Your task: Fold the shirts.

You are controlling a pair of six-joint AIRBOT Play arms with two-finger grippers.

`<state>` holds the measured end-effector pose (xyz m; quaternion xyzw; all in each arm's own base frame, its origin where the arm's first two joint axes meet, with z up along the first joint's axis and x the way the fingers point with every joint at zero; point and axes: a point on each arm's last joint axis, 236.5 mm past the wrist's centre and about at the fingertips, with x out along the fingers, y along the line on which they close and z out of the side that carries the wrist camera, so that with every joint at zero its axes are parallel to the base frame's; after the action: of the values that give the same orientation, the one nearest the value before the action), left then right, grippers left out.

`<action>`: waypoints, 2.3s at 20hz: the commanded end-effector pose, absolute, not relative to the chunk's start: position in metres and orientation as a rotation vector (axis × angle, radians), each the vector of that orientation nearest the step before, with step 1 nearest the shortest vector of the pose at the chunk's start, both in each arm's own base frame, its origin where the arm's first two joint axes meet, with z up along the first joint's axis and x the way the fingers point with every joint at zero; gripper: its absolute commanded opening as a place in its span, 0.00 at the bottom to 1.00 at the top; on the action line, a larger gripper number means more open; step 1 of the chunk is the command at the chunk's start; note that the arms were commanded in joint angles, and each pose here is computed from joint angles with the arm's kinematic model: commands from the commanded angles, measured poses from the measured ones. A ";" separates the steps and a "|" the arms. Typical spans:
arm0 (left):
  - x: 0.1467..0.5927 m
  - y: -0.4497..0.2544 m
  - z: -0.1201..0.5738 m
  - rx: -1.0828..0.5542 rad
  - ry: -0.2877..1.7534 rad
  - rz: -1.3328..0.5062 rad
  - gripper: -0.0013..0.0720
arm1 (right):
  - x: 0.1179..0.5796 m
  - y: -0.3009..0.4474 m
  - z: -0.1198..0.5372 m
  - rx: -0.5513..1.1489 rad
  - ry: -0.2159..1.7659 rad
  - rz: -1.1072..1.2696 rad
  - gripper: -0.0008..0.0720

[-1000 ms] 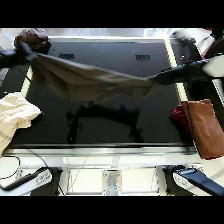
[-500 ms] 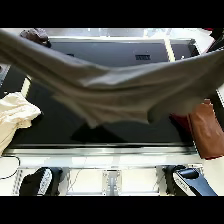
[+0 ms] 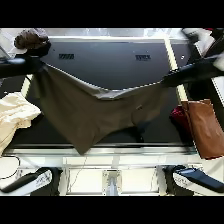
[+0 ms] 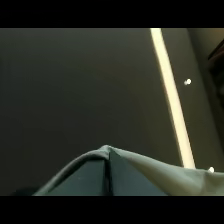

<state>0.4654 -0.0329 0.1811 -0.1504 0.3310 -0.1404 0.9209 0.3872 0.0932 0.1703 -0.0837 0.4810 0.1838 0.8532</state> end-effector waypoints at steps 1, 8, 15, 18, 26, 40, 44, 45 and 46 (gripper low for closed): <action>0.549 -0.036 0.077 -0.469 0.705 -0.180 0.37 | 0.480 0.103 0.086 -0.077 0.965 0.313 0.19; 0.553 0.061 0.149 -0.539 0.481 -0.040 0.87 | 0.534 0.044 0.238 -0.065 0.590 0.153 0.56; 0.427 0.193 0.182 -0.659 0.447 0.219 0.76 | 0.399 -0.030 0.257 0.023 0.815 0.066 0.57; 0.388 0.174 0.110 -0.766 0.615 0.227 0.76 | 0.362 -0.007 0.190 0.107 0.967 0.148 0.57; 0.378 0.063 0.017 -0.892 0.818 0.033 0.76 | 0.324 0.065 0.010 0.266 1.216 0.316 0.54; 0.310 -0.043 0.052 -1.197 0.631 0.022 0.63 | 0.459 0.005 -0.021 0.393 1.188 0.171 0.55; 0.293 -0.037 0.080 -1.267 0.347 -0.001 0.43 | 0.495 -0.035 -0.006 0.668 1.165 0.210 0.54; 0.292 -0.040 0.087 -1.248 0.306 -0.026 0.41 | 0.499 -0.041 -0.008 0.702 1.164 0.218 0.54; 0.294 -0.041 0.095 -1.223 0.262 -0.046 0.41 | 0.502 -0.047 -0.015 0.710 1.179 0.219 0.54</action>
<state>0.2976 -0.0494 0.0728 -0.5621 0.2080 -0.0106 0.8005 0.4906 -0.0326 -0.0140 0.2712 0.5403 0.0780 0.7927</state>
